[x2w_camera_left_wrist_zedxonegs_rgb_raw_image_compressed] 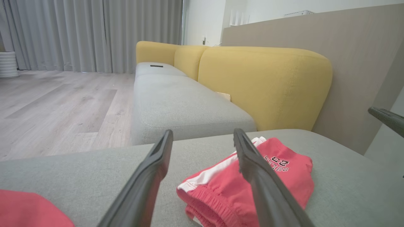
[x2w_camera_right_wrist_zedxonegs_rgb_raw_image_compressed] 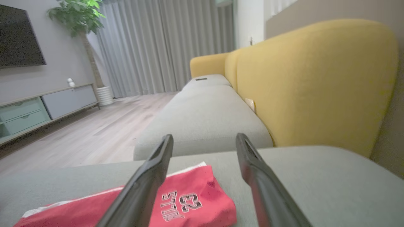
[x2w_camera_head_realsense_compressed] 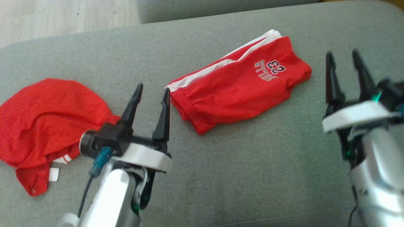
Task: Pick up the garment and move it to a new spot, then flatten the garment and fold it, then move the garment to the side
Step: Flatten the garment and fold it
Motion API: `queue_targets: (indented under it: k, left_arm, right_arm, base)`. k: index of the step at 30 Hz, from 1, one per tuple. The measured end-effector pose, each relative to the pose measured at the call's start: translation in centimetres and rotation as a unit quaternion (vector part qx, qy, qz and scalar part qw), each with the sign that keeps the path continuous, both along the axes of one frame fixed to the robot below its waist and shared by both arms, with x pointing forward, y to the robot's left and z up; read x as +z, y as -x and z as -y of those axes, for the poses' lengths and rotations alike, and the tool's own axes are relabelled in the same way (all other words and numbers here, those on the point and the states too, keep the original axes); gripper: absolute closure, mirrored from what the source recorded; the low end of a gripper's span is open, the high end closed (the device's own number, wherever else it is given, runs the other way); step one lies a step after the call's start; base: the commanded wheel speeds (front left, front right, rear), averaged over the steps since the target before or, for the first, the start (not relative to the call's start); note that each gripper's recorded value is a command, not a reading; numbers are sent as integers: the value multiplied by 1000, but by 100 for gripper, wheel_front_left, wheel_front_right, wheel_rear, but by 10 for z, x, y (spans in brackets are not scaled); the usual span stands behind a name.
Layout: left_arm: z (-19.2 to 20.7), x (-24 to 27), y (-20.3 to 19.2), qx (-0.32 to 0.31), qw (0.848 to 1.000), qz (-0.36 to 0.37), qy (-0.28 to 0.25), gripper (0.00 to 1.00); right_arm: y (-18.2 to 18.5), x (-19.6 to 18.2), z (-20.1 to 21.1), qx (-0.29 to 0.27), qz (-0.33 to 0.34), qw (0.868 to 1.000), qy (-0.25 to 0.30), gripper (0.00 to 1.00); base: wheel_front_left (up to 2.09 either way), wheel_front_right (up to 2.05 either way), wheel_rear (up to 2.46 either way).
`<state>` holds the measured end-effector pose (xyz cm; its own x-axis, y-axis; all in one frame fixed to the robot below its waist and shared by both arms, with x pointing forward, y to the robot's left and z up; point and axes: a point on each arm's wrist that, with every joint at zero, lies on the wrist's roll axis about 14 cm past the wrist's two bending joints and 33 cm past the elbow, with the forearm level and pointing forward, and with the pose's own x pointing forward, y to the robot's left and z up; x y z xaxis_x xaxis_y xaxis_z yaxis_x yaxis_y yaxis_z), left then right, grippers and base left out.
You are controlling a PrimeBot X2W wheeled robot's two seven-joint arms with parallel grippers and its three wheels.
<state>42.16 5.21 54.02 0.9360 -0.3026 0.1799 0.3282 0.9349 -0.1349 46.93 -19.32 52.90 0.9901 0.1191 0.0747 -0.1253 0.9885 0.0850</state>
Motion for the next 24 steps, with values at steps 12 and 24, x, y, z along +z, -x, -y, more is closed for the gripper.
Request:
queue_targets:
  k: [12, 24]
  left_arm:
    - [0, -18, 27, 3, 999, -32, 5, 0]
    - [-1, -33, 22, 1, 999, -50, 0, 0]
  right_arm:
    - [51, -24, 2, -47, -38, 997, -37, 0]
    - [39, -63, 6, -62, -116, 988, -75, 0]
  base:
    - [0, 0, 0]
    - [0, 0, 0]
